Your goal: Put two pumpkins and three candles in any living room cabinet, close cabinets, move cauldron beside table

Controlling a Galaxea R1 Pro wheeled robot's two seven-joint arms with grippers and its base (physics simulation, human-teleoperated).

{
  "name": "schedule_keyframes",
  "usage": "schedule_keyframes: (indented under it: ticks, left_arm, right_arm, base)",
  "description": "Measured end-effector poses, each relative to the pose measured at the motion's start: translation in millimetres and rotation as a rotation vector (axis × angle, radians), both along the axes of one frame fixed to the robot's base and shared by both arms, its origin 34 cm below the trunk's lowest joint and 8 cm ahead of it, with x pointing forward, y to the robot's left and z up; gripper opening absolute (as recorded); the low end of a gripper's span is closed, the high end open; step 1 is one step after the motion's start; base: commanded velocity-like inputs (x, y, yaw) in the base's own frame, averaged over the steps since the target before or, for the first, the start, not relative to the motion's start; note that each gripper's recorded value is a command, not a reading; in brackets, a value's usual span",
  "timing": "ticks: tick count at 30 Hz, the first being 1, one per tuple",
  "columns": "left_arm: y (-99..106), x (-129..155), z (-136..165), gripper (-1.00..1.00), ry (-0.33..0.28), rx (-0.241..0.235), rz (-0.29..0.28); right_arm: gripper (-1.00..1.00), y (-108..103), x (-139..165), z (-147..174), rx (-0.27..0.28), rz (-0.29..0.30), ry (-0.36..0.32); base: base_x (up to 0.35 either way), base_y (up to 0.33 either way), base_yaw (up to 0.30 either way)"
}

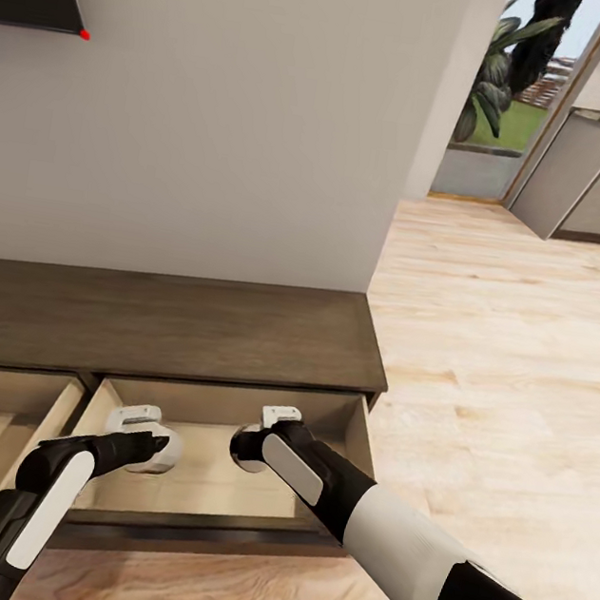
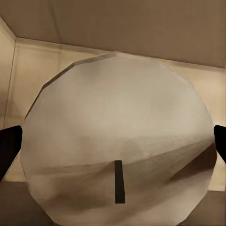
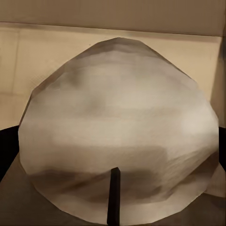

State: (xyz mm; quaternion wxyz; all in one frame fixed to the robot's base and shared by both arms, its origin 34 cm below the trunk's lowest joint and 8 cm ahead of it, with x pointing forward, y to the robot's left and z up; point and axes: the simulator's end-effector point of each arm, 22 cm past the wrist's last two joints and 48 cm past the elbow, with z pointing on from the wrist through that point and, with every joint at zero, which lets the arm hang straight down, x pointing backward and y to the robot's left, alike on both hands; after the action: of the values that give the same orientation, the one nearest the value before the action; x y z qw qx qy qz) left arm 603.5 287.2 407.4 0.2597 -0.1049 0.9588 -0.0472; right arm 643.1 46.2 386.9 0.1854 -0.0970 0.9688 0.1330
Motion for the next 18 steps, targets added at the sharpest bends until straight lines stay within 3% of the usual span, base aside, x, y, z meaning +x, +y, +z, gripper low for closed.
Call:
schedule_keyframes:
  ticks: [18]
  left_arm:
    - [-1,-3,-11,-1.0,-0.001,-0.001,-0.002]
  right_arm:
    - [-1.0,0,-3,-12,-0.001,0.0,0.002]
  base:
    - [0.027,0.0,0.0]
